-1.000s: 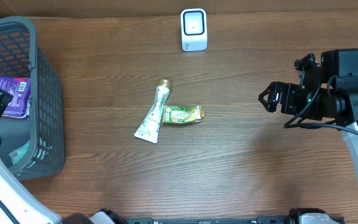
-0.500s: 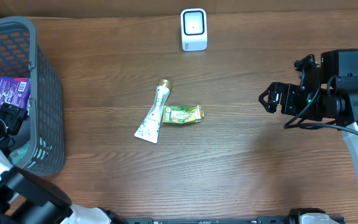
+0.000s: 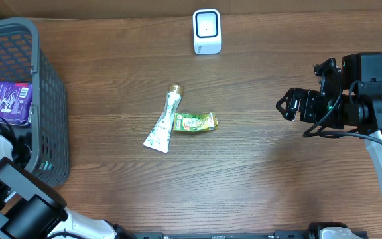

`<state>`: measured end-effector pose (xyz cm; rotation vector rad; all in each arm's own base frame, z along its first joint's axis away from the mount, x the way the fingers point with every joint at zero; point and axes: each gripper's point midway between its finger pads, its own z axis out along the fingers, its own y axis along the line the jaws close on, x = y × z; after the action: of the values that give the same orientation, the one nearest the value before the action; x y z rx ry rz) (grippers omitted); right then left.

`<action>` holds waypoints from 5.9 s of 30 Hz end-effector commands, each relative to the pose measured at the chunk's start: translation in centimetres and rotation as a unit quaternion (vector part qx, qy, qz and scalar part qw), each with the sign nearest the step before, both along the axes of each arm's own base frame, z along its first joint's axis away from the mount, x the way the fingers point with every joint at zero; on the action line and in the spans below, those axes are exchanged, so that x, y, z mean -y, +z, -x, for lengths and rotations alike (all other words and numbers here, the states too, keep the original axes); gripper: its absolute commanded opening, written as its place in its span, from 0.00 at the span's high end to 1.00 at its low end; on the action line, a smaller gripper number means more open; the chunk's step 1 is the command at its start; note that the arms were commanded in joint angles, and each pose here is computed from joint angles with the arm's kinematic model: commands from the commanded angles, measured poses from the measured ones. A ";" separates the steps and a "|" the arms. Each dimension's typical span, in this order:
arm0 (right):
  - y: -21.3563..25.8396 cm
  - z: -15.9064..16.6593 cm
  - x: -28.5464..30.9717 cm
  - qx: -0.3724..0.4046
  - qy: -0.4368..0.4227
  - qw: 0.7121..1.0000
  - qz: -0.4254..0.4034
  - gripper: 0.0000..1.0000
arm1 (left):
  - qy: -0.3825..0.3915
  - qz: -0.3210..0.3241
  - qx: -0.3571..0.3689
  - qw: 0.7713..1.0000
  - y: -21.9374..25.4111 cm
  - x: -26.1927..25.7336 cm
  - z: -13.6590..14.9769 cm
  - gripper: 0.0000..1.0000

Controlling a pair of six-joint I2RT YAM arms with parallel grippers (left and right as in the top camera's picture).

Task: Scan the item barcode
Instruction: 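Grasp the teal packet in the basket with the left gripper, then drop the teal packet on the table left of the tube, then grasp the purple Carefree box in the basket with the left gripper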

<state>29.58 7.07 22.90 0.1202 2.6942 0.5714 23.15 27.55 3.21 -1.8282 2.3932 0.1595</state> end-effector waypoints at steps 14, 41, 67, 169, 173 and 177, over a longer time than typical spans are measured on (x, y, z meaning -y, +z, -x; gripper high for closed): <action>0.7 -0.2 -0.2 0.012 0.005 1.000 -0.002 0.00 | -0.025 0.011 0.019 0.999 -3.6 1.2 0.2 0.96; 0.8 -0.4 -0.2 0.016 0.005 1.000 -0.002 0.00 | -0.596 -0.100 0.349 0.716 34.9 22.3 -13.5 0.96; 0.8 -0.4 -0.1 0.016 0.003 1.000 0.002 0.00 | -0.664 0.077 -0.112 0.735 1.3 30.6 -11.8 0.00; -1.4 -1.2 -0.1 0.001 0.001 1.000 0.001 0.00 | -0.387 -0.352 0.106 0.845 22.3 -4.2 -15.0 0.96; -1.2 -1.5 -0.1 0.008 0.001 1.000 0.001 0.00 | -0.345 -0.378 0.148 0.847 26.6 -3.1 -13.6 0.96; -1.3 -1.3 -0.1 0.005 0.002 1.000 0.001 0.00 | -0.344 -0.378 0.149 0.847 26.9 -2.9 -13.4 0.96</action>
<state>31.01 7.11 21.85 0.1156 2.6794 0.5701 36.15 30.60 31.12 -0.5224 2.1193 0.6320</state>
